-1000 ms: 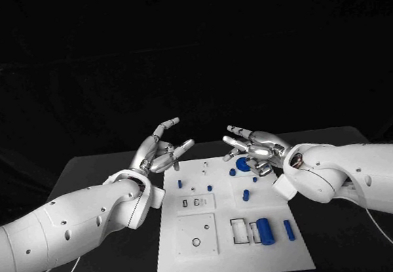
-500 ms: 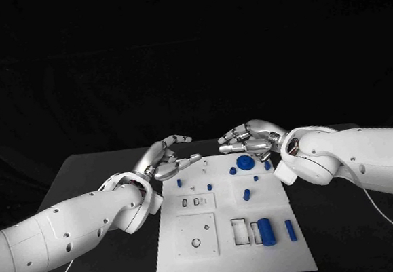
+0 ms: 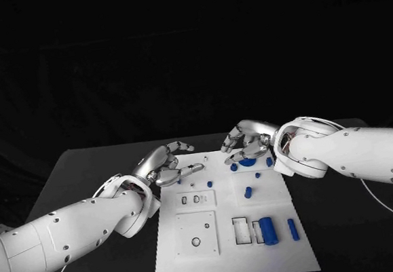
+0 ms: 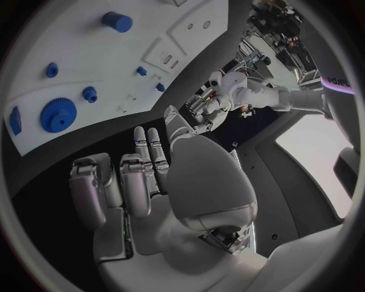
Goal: Assemble the parts on the task board
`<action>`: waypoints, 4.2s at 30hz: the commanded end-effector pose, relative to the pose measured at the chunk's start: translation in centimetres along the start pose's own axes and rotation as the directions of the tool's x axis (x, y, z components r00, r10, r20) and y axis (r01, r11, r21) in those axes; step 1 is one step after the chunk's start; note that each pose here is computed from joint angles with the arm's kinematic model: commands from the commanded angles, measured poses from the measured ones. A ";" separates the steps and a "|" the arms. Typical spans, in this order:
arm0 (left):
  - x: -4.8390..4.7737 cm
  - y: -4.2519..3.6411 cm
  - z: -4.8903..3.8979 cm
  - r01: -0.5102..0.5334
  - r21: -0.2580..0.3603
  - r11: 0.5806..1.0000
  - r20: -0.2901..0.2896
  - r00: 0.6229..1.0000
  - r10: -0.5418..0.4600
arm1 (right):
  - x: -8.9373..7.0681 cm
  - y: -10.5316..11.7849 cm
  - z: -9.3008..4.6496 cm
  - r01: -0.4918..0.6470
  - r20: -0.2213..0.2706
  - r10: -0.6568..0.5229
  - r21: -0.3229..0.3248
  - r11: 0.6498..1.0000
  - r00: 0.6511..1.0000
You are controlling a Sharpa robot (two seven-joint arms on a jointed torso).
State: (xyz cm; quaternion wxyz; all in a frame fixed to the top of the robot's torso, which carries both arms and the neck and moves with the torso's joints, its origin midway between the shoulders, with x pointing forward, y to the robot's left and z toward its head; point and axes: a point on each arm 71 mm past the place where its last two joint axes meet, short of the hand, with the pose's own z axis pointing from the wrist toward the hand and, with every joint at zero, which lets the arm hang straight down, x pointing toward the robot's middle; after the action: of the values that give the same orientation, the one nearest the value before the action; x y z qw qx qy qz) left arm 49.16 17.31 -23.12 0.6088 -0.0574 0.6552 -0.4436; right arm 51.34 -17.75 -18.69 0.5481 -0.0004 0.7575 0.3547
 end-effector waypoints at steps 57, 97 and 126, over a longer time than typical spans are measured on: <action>-1.14 0.02 -0.35 -0.069 0.010 0.998 0.112 0.991 0.067 | 3.0 -0.7 2.8 0.514 -0.137 -0.496 0.176 0.839 0.857; -1.16 0.09 -0.35 -0.069 0.013 0.998 0.109 0.992 0.067 | 3.6 -0.7 3.3 0.521 -0.172 -0.495 0.182 0.834 0.852; -1.49 0.15 -0.62 -0.073 0.018 0.997 0.120 0.990 0.070 | 1.7 1.5 4.1 0.393 0.175 -0.396 0.051 0.918 0.901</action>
State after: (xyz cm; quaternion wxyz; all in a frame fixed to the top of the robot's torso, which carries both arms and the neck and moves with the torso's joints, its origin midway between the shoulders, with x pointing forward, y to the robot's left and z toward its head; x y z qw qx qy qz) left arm 49.14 18.84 -22.40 0.6600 -0.0565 0.6214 -0.4184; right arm 53.45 -13.85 -20.31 0.6612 -0.1143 0.7105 0.2120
